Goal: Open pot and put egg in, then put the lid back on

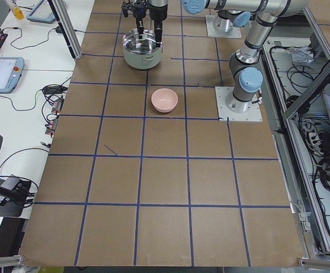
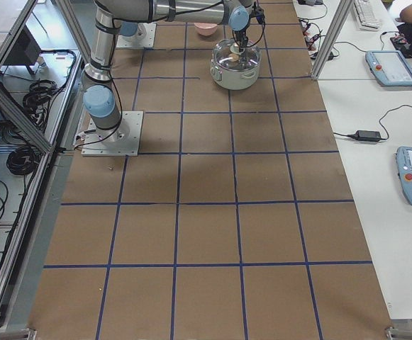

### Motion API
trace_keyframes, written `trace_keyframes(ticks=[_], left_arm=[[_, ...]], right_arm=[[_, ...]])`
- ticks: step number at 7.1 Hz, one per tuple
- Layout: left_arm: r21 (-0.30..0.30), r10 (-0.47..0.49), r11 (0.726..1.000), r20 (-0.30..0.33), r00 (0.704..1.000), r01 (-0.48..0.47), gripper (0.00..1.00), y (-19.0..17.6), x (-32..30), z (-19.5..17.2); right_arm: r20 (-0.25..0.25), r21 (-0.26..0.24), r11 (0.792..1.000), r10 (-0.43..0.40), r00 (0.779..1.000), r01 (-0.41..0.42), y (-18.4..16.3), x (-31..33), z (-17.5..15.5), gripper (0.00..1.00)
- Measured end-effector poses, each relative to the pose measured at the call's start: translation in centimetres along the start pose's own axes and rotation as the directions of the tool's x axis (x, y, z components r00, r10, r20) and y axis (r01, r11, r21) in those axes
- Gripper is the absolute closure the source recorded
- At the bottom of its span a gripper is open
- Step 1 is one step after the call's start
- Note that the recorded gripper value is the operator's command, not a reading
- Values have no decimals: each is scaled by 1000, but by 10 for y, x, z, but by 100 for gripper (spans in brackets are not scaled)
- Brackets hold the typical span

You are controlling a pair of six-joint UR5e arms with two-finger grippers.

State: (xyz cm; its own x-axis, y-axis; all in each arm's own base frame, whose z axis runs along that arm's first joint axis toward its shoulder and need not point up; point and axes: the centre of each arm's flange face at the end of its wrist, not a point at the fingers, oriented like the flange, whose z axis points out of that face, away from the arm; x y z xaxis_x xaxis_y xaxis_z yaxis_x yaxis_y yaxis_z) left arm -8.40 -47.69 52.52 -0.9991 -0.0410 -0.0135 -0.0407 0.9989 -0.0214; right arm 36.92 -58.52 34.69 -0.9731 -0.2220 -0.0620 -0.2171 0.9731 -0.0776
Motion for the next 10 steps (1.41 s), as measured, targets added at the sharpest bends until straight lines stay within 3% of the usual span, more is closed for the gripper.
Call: trace_keyframes(ticks=[1,2,4,5,6,8,10], left_arm=[[0,0,1000,0,1000,0,0,0,0,0],[0,0,1000,-1,1000,0,0,0,0,0],[0,1,1000,-1,1000,-1,0,0,0,0],[-1,2,1000,0,1000,-2,0,0,0,1],[0,2,1000,0,1000,-2,0,-1,0,1],[0,1,1000,0,1000,-1,0,-1,0,1],[0,0,1000,0,1000,0,0,-1,0,1]], right_arm=[[0,-1,1000,6,1000,-6,0,0,1,12],[1,2,1000,8,1000,-8,-2,0,2,1],[5,19,1000,10,1000,-11,-3,1,-8,1],[5,22,1000,12,1000,-12,5,5,-32,1],[0,3,1000,17,1000,-17,24,10,-69,1],[-24,-84,995,60,998,-62,75,47,-140,3],[-61,-142,989,26,998,-34,126,96,-173,1]])
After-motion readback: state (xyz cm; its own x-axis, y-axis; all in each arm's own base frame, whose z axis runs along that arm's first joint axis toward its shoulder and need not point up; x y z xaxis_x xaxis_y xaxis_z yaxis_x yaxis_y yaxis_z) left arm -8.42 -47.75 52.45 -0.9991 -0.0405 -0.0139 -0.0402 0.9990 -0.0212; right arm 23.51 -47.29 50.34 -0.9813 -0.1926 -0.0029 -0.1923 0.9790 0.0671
